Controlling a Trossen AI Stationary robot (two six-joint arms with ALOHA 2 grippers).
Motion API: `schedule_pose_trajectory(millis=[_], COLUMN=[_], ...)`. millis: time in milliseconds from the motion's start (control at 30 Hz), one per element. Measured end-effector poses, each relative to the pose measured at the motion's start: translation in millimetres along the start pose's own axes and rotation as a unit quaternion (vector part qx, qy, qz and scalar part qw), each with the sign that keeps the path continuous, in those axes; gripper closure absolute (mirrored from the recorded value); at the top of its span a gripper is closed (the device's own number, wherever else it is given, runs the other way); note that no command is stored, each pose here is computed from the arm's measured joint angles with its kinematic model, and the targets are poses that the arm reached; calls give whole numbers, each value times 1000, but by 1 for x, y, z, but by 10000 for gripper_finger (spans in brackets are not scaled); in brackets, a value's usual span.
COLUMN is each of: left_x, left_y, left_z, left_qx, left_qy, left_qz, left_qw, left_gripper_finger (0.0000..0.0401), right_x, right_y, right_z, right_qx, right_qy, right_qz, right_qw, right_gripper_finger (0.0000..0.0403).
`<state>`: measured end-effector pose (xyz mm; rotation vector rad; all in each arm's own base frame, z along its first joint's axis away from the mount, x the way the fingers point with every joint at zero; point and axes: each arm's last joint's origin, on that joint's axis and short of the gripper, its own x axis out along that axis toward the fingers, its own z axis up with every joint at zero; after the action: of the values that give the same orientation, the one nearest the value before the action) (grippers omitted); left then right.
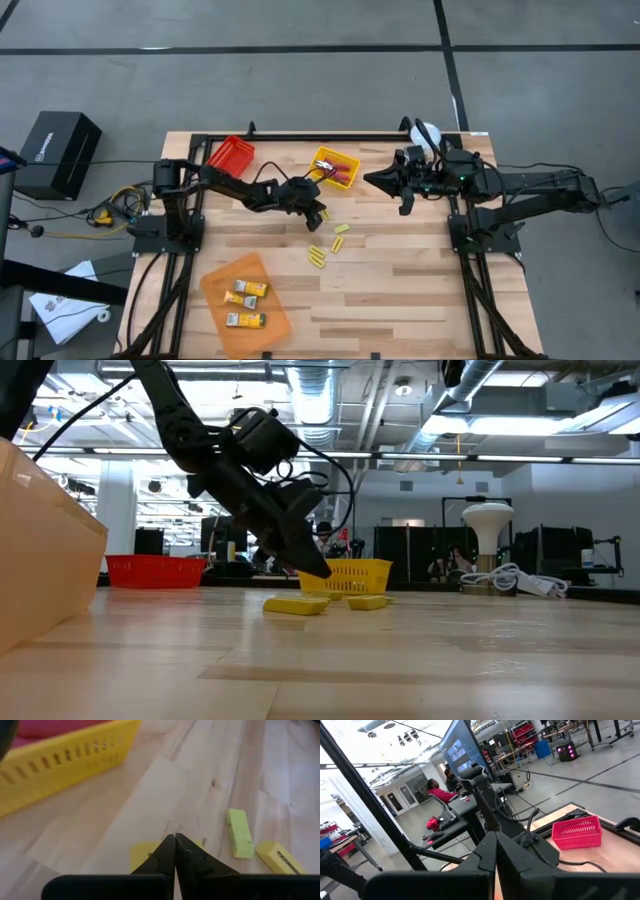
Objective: Pick & Place School Supplies
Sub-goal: Put the yellow eraser into the red bin
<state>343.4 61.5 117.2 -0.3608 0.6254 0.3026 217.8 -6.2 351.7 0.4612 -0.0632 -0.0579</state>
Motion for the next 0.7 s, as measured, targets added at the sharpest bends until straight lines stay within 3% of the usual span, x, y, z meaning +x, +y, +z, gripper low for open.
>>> schedule_pose_trajectory(millis=[700], left_x=[3], left_y=[7], left_z=[-15], left_qx=[-19], left_qy=[34], left_qz=[10], left_qw=[999], left_gripper_finger=[400], right_x=[0], right_y=[1], right_z=[0], right_qx=[1], right_qy=[3], right_qz=[12], right_qw=[1000], right_gripper_finger=[403])
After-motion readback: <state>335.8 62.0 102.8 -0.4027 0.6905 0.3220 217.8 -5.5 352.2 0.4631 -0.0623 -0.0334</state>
